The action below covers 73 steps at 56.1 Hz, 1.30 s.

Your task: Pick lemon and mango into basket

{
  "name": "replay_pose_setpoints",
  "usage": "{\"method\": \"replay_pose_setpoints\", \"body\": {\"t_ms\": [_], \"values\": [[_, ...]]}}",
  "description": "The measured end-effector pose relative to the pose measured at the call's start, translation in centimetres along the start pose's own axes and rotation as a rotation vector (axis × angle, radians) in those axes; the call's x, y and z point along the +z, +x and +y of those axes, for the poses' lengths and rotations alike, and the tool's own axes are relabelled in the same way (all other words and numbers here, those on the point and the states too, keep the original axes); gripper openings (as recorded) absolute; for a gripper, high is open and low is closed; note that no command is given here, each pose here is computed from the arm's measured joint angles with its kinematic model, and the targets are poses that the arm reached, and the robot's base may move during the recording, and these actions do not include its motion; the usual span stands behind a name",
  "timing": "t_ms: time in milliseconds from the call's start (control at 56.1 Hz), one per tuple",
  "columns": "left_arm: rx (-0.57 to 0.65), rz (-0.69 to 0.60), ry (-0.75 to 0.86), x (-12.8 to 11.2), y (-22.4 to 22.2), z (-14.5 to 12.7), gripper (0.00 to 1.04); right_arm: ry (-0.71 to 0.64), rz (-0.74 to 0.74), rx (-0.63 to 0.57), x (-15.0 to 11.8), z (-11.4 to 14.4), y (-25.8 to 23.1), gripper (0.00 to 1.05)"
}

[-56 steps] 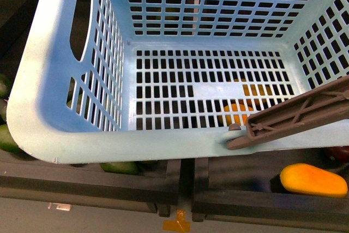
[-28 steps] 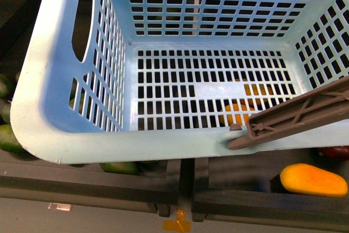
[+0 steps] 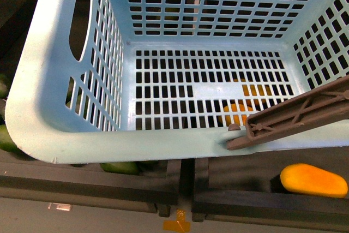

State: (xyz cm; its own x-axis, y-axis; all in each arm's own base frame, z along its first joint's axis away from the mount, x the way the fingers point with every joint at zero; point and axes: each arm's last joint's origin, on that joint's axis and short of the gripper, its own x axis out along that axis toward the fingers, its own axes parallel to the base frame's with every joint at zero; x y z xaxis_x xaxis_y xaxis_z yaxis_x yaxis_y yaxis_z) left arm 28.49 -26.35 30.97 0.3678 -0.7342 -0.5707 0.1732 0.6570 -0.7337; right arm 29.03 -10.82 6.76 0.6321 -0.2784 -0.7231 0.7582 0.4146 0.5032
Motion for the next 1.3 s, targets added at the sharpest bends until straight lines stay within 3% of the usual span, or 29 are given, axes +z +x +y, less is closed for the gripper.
{"method": "replay_pose_setpoints", "body": {"t_ms": [214,464,624,767,1035,1302], "values": [[0.000,0.000,0.000,0.0,0.0,0.0,0.07,0.026,-0.108,0.125,3.4,0.4,-6.9,0.60],[0.000,0.000,0.000,0.0,0.0,0.0,0.07,-0.067,-0.295,0.347,4.7,5.4,-15.5,0.60],[0.000,-0.001,0.000,0.0,0.0,0.0,0.07,-0.194,-0.352,0.463,2.6,10.1,-18.3,0.60],[0.000,0.000,0.000,0.0,0.0,0.0,0.07,-0.336,-0.331,0.531,-1.1,13.9,-19.1,0.60],[0.000,0.000,0.000,0.0,0.0,0.0,0.07,-0.509,-0.262,0.547,-6.6,16.2,-19.0,0.60],[0.001,-0.001,0.000,0.0,0.0,0.0,0.07,-0.532,-0.267,0.528,-7.5,16.0,-19.6,0.95]]}}
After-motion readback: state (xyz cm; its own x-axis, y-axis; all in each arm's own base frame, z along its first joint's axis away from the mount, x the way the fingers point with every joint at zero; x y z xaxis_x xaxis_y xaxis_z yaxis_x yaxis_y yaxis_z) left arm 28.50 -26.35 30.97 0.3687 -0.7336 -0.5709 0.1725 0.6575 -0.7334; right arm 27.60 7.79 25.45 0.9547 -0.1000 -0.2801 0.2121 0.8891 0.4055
